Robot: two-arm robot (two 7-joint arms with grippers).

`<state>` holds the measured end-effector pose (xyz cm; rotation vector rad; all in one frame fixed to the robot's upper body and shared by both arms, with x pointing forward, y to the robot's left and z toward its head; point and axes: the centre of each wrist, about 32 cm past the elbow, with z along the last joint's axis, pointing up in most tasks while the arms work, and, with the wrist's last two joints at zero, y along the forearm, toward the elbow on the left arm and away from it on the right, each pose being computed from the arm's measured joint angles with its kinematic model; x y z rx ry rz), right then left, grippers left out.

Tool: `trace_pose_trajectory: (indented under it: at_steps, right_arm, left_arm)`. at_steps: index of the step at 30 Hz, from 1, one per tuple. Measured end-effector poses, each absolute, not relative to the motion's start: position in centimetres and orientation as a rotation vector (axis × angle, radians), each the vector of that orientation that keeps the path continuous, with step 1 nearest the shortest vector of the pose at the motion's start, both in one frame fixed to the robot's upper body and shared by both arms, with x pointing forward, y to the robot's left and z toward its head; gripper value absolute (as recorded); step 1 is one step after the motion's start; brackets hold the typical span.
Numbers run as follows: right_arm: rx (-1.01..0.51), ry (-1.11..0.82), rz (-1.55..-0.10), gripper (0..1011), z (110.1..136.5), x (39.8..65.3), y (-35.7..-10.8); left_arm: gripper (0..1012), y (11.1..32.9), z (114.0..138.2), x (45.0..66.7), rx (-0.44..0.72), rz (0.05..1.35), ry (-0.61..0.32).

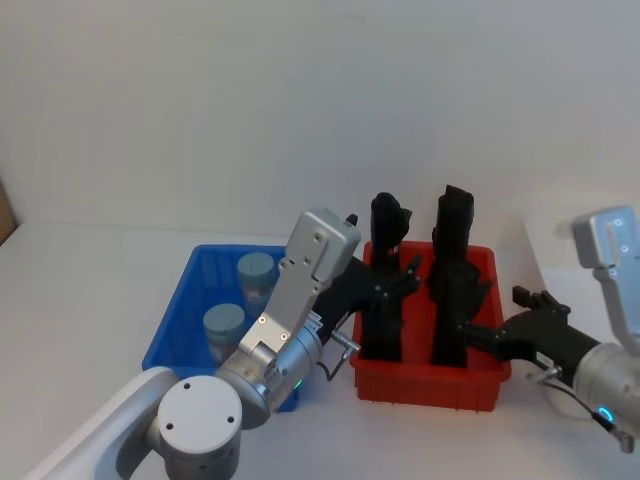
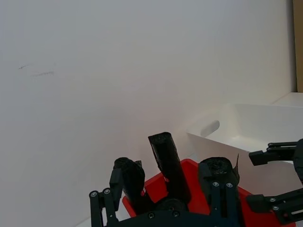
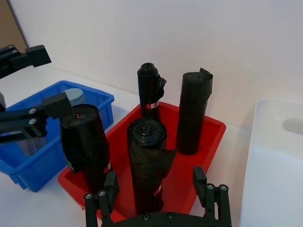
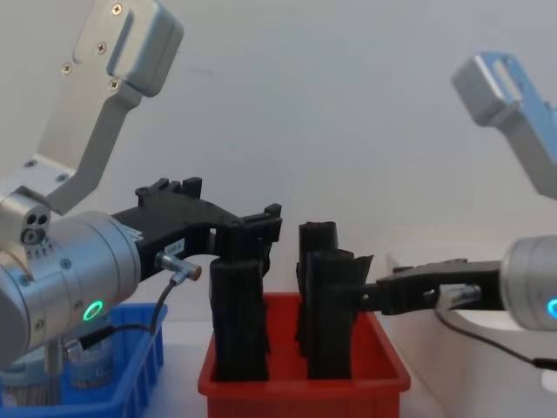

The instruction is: Pick the cotton swabs from the blue box and place them into the white box.

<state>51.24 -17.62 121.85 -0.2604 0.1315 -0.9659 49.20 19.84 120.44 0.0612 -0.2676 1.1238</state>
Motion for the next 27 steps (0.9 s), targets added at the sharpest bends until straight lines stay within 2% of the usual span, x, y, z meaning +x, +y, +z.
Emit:
trace_pose_trajectory:
  at_steps: [27]
  right_arm:
    - [-0.273,0.077,-1.006,1002,119.5,54.4,-13.5]
  left_arm:
    - [1004,19.8,120.4,49.2,0.061,1.124,-0.268]
